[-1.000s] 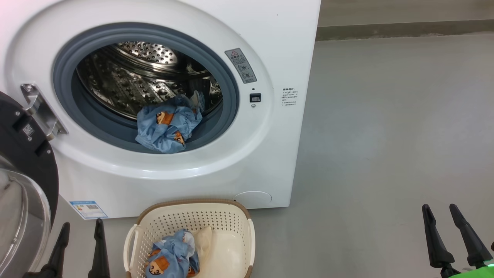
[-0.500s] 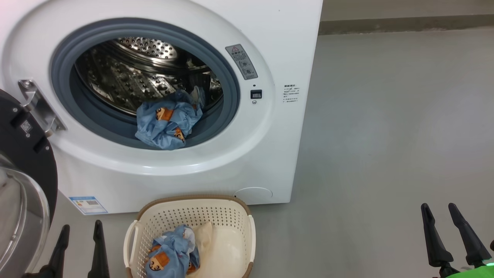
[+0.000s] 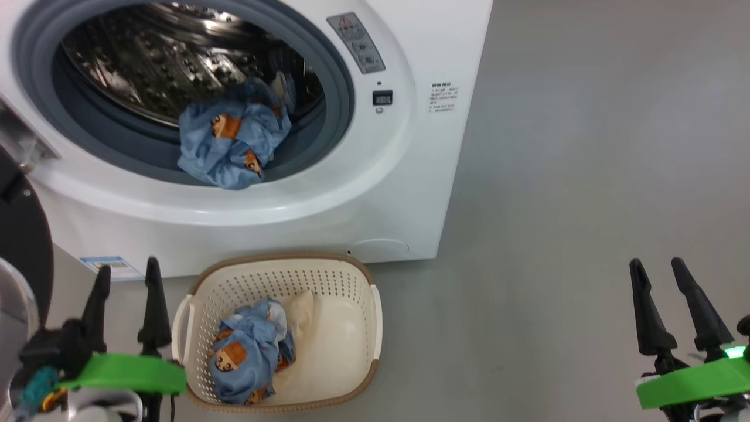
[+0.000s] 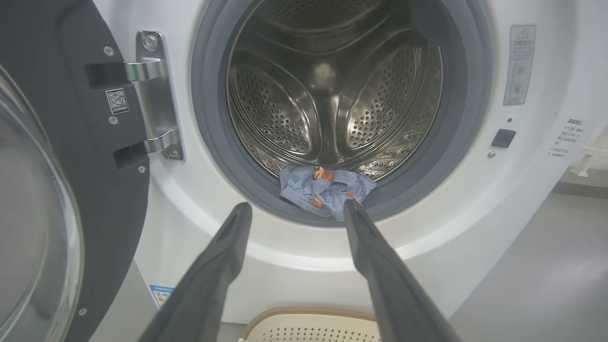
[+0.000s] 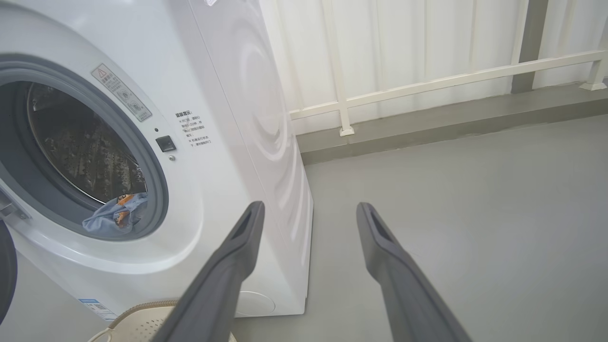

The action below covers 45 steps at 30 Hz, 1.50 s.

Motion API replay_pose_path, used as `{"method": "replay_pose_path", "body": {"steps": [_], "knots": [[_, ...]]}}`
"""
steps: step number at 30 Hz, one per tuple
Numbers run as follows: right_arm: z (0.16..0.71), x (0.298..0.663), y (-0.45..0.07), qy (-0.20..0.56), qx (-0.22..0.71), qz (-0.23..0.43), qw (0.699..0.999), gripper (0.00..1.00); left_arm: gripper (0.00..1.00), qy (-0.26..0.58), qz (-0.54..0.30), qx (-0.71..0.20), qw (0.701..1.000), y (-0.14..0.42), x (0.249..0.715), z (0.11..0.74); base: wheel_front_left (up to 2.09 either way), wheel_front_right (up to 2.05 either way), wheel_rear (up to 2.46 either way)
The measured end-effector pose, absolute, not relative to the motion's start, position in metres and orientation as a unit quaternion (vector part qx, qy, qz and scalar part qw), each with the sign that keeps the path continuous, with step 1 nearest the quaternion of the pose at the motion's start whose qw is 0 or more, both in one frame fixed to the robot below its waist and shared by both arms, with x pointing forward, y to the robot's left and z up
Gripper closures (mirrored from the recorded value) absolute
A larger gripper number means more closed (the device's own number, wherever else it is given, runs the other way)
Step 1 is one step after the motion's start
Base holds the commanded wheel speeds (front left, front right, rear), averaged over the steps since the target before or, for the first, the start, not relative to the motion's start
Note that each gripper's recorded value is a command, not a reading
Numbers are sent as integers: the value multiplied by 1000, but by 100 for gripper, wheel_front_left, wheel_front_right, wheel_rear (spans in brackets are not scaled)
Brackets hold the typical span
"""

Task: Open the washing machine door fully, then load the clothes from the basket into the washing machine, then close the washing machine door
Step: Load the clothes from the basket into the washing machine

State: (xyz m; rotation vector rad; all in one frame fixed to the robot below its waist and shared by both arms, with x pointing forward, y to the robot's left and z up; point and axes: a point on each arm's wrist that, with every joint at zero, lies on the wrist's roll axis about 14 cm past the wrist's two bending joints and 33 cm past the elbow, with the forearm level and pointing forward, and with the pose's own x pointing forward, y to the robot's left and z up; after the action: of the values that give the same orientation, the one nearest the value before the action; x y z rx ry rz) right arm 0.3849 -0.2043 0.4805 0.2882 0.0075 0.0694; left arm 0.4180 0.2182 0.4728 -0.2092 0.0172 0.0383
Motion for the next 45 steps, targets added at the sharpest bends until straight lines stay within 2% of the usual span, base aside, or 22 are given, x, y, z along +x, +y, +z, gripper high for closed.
{"method": "replay_pose_path", "body": {"steps": [9,19,35,36,37,38,45], "knots": [[459,417,-196,25,146,40,988,0,0,41,-11,-96,994,205,487,452,0,0,0],[436,442,-191,44,151,42,987,0,0,97,-38,-91,990,189,541,412,0,0,0],[417,434,-214,68,145,0,987,0,0,149,-50,-126,980,173,584,371,0,0,0],[416,433,-215,69,145,-3,987,0,52,147,-54,-124,980,171,588,372,0,0,0],[416,432,-216,70,145,-4,987,0,72,146,-57,-121,980,170,590,373,0,0,0],[416,432,-216,70,146,-5,987,0,100,145,-60,-118,981,170,592,373,0,0,0],[413,433,-216,72,148,-8,986,0,100,142,-71,-104,982,168,603,375,0,0,0]]}}
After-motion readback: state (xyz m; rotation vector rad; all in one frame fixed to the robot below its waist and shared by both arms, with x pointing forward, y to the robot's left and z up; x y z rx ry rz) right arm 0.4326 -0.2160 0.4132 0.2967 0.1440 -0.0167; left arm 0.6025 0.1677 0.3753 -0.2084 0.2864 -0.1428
